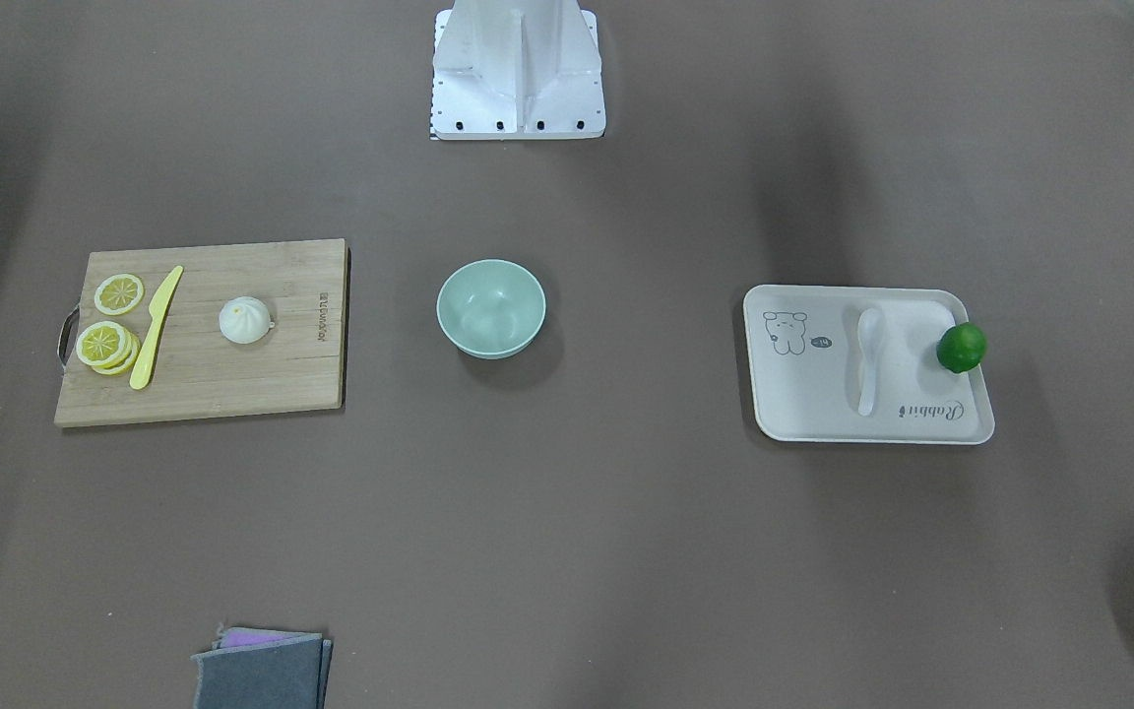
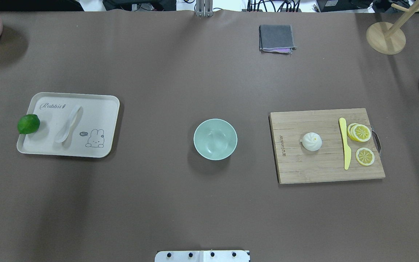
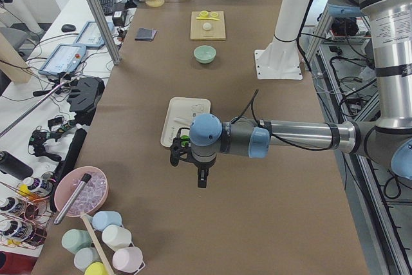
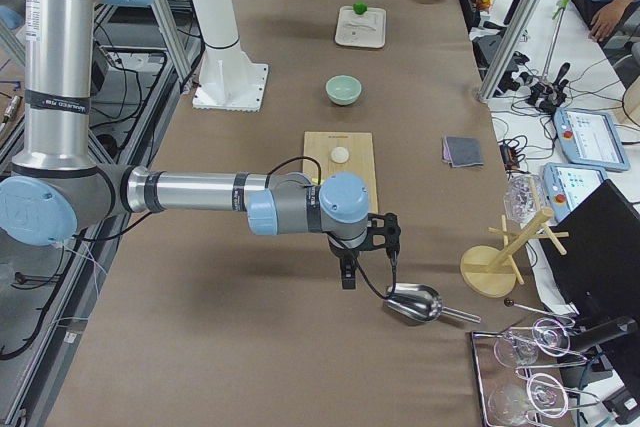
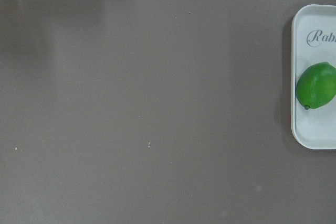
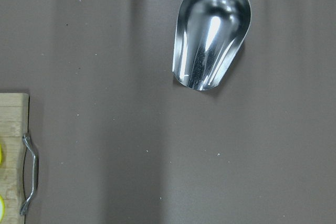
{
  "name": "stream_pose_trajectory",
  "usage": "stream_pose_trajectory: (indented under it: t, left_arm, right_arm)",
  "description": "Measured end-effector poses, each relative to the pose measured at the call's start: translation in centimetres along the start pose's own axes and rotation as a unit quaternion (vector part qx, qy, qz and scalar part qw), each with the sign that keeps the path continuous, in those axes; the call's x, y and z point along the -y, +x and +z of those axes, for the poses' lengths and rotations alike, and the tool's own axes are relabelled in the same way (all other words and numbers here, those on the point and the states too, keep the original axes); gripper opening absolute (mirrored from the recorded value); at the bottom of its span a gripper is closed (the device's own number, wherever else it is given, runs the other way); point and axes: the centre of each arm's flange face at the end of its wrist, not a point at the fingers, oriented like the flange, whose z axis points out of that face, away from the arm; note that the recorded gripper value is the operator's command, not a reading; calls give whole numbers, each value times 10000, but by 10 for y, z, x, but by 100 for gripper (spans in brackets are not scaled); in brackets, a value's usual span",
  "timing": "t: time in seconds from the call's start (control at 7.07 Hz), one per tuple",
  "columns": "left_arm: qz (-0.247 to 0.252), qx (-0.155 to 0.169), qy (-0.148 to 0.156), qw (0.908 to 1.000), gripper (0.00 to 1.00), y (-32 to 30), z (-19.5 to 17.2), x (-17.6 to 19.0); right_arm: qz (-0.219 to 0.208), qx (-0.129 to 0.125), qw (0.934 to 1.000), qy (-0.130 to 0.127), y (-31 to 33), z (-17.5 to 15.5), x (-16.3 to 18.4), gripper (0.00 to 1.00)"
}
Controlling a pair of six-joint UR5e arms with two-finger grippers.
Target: Put spoon and bun in bowl
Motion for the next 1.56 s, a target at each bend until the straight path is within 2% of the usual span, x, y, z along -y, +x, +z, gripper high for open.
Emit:
stream_pose_trajectory:
  t: [0.28,0.85,1.13,1.27,1.56]
  left_arm:
    - [93,-18,123,9999,98,10,-11,0]
    - [241,-134,409,9988,95,47,-17,15]
    - [476,-309,414,9975,98,108,8,43]
    - [609,-278,401,9970,98,139,22,56]
    - [822,18,474,9955,93,198,58,85]
  right_arm:
    - [-151,77,9997,160,2,3,-10,100]
    - [-422,606,9964,419,-20,-4,-12,100]
    - [-423,951,9942,275,-57,3,-9,100]
    - [-305,1002,9944,163,-85,8,-6,100]
    - [-104,909,9958,-20,-146,19,-2,98]
